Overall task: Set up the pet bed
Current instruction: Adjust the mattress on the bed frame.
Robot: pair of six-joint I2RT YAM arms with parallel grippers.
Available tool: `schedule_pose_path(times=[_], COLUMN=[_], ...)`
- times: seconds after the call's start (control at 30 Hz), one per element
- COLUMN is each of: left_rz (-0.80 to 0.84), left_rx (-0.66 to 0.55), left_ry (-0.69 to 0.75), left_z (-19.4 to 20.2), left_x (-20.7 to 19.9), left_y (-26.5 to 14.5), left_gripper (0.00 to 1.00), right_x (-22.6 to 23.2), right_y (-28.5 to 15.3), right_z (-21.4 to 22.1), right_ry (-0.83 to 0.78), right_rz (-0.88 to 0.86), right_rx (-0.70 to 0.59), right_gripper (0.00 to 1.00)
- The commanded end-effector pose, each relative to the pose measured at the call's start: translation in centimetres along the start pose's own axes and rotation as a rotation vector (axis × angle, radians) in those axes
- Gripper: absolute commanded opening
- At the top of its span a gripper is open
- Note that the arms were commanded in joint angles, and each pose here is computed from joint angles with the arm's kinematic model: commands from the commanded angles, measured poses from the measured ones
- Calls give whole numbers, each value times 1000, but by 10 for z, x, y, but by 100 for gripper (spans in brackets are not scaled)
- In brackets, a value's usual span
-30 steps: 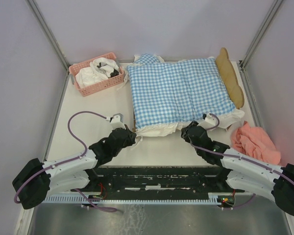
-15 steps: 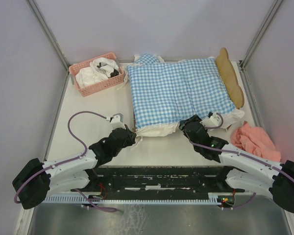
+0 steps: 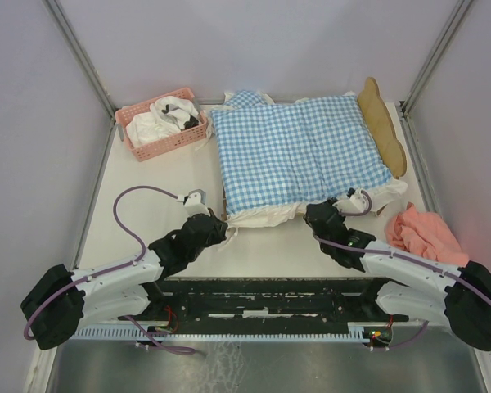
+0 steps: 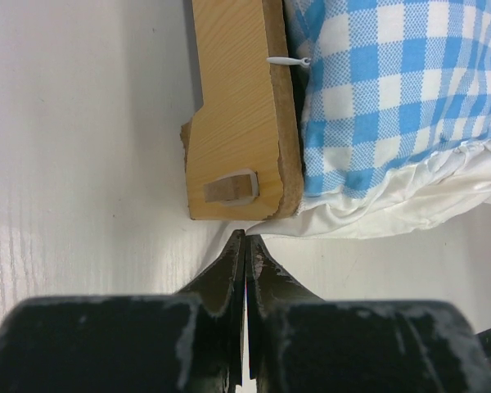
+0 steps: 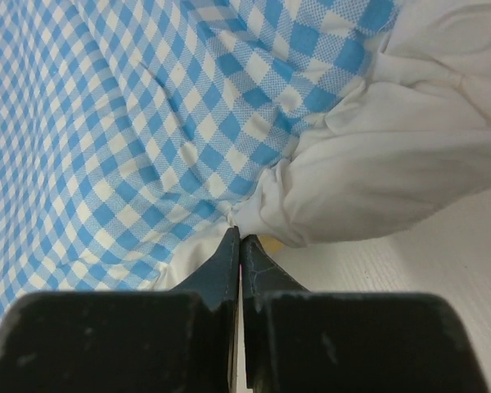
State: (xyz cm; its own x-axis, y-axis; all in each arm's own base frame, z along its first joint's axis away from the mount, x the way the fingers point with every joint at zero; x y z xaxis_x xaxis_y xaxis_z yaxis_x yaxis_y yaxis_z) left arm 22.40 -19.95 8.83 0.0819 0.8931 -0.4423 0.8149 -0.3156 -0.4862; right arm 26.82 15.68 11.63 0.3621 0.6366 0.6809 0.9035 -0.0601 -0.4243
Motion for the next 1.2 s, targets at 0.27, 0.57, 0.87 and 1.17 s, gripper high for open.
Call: schedule_pose_path(times=[0.27, 0.57, 0.87, 1.17], left_rz=[-65, -88, -87, -4], left_rx=[-59, -62, -69, -138], left_ry=[35, 29, 6, 11], left_z=[-15, -16, -24, -60], left_x=[7, 11, 7, -14], left_y=[-1, -1, -8, -31], left_gripper=[3, 3, 14, 45], right_x=[-74, -86, -71, -42], right_y=[7, 18, 13, -26], right_z=[10, 21, 18, -17], right_ry=[-250, -337, -356, -430], right_rz=[86, 131, 79, -10], right_rx=[1, 9, 30, 69], right_gripper=[2, 2, 6, 55])
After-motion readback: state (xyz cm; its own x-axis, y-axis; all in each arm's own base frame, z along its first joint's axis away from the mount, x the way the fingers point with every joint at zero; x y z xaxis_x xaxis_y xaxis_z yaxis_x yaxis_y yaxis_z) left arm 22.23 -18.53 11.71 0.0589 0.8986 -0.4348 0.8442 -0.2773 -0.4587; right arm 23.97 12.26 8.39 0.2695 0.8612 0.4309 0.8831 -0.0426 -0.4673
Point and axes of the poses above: each gripper's point midway between its finger pads, its own y axis out along the fingers, its own x axis along the line the jaws close on, z = x × y, the point moved 1 cm from there along -y, back along the fingers, and after that the axes turned 3 degrees about y, right-handed, at the moved point
